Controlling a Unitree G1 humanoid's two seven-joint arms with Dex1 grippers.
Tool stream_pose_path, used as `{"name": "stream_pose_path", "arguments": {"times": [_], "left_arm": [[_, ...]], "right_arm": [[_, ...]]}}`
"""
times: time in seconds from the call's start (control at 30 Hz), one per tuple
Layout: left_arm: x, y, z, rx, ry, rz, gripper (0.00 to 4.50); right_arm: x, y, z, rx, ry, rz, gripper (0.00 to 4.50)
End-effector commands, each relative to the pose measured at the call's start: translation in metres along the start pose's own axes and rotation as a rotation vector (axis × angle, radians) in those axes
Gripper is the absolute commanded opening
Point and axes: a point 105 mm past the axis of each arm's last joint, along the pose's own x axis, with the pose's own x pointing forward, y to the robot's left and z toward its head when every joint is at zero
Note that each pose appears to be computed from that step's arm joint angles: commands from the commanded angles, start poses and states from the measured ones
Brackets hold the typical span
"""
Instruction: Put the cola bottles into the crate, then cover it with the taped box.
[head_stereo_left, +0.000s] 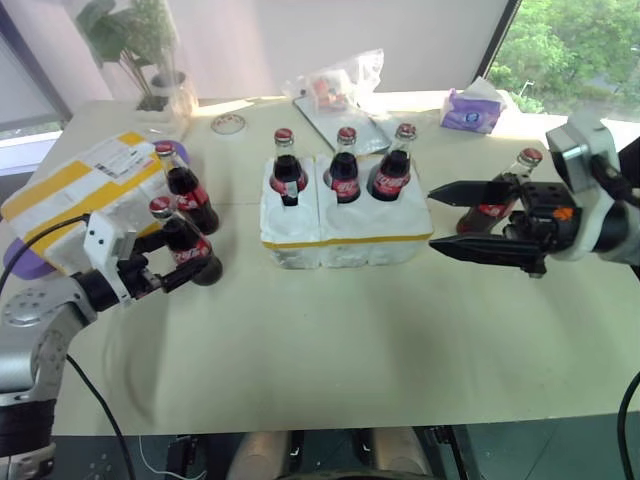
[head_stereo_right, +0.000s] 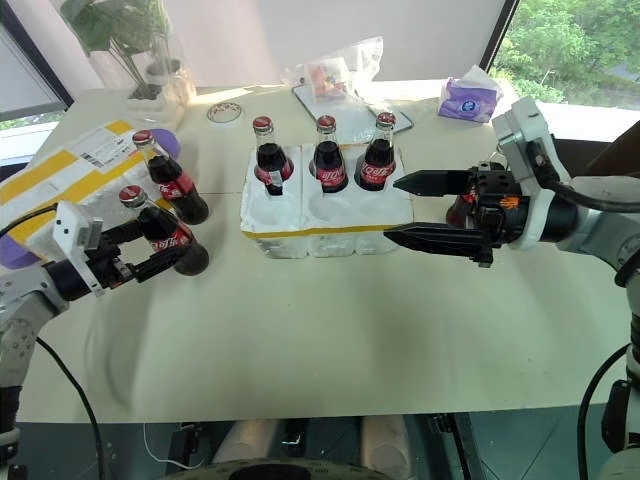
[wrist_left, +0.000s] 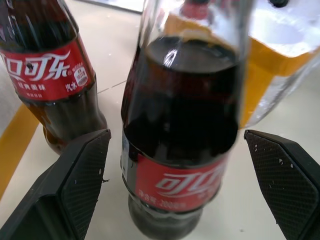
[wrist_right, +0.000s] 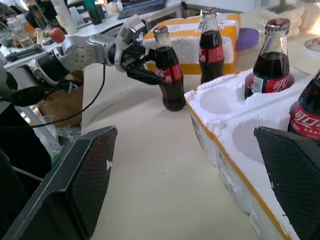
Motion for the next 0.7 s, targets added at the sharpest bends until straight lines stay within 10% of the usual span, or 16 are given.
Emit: {"name": "stream_pose_path", "arguments": {"times": [0.03,0.1,0.27,0.7], "left_arm": [[0.000,0.005,0.009,0.031,-0.031,0.025,4.48],[0.001,0.007,0.010,0.027,-0.046,0.031,4.48],[0.003,0.002,0.017,0.002,-0.071,-0.002,2.56],[0.005,-0.055,0.110,0.038,-0.147,-0.442,2.58]], "right_arm": [[0.001,0.005,0.011,-0.052,-0.019,0.004,4.50],[0.002,0.005,0.010,-0.053,-0.019,-0.001,4.50],[0.003,0.005,0.009,-0.053,-0.021,-0.011,4.50],[0.003,0.002,-0.004,-0.055,-0.004,-0.047,4.50]]}}
